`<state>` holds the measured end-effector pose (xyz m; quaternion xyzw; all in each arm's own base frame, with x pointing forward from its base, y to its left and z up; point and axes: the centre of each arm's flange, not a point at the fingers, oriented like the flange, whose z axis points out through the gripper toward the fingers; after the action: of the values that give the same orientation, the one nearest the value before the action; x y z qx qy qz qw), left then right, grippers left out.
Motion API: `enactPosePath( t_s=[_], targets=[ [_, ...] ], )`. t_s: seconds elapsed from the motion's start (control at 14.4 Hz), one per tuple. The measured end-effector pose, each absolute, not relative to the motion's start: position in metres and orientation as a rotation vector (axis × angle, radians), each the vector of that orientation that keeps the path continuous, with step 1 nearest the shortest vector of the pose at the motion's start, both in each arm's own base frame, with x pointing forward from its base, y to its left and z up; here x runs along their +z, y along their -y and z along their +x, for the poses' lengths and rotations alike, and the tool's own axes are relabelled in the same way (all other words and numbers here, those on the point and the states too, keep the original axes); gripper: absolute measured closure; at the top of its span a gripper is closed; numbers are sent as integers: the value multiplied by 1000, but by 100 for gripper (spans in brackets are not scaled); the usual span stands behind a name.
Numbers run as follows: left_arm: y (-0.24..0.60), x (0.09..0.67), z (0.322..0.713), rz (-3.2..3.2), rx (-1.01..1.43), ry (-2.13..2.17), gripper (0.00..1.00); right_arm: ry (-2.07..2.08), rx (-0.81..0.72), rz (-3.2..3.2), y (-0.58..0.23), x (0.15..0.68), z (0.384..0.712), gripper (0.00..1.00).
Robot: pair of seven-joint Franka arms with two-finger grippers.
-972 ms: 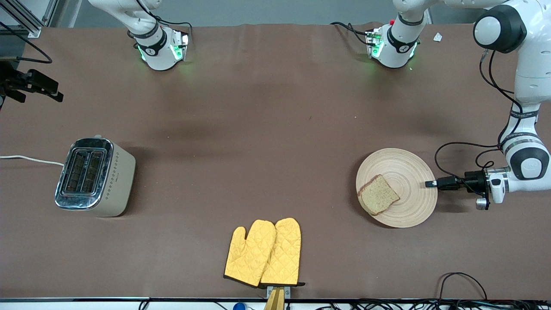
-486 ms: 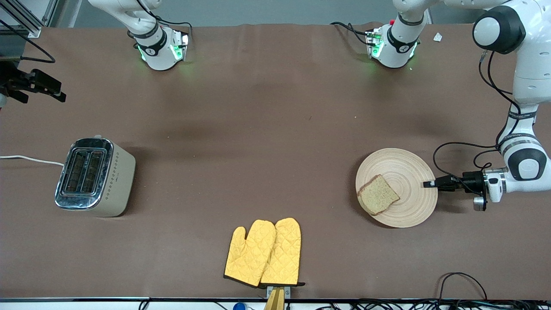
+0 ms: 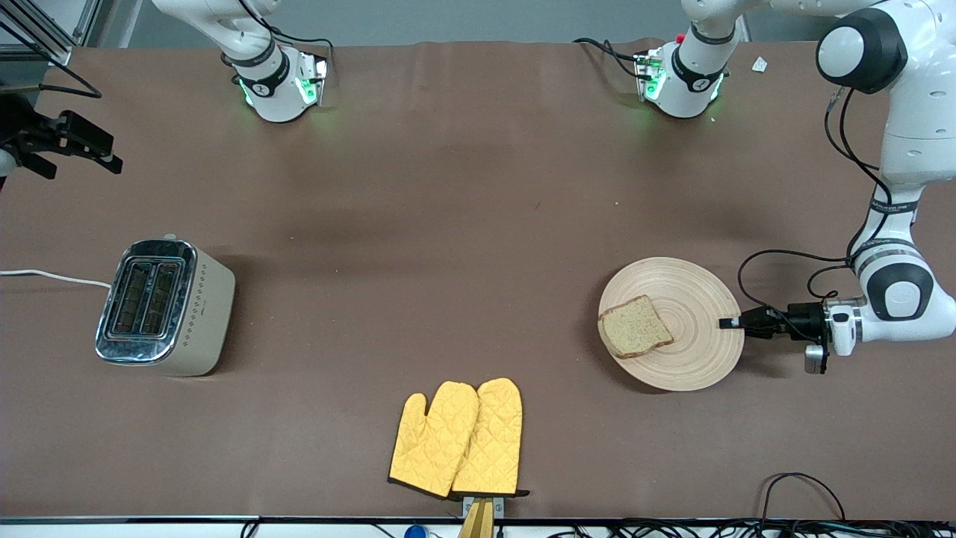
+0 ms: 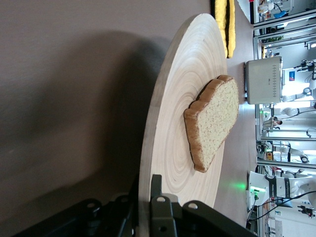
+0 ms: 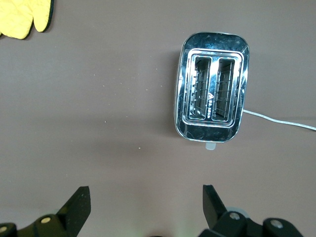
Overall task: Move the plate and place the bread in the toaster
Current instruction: 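Slide the plate toward the toaster with the left gripper while the right gripper approaches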
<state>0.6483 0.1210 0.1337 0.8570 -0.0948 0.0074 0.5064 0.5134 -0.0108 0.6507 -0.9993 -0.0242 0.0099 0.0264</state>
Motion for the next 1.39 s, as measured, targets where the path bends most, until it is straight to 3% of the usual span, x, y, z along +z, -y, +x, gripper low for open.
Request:
enactPosePath(
  t_s=[0.42,0.83,1.04,1.39],
  targets=[
    [-18,158,672,1950,4,264,91,118,-40,-3072,-4,672,519,0],
    [183,176,672,1933,-111,228,91,133,10,-2996,-18,648,542,0],
    [277,172,646,1926,-157,245,91,165,90,-2991,-36,606,565,0],
    [367,150,607,1969,-148,202,91,245,100,-2987,-94,490,604,0]
  ],
)
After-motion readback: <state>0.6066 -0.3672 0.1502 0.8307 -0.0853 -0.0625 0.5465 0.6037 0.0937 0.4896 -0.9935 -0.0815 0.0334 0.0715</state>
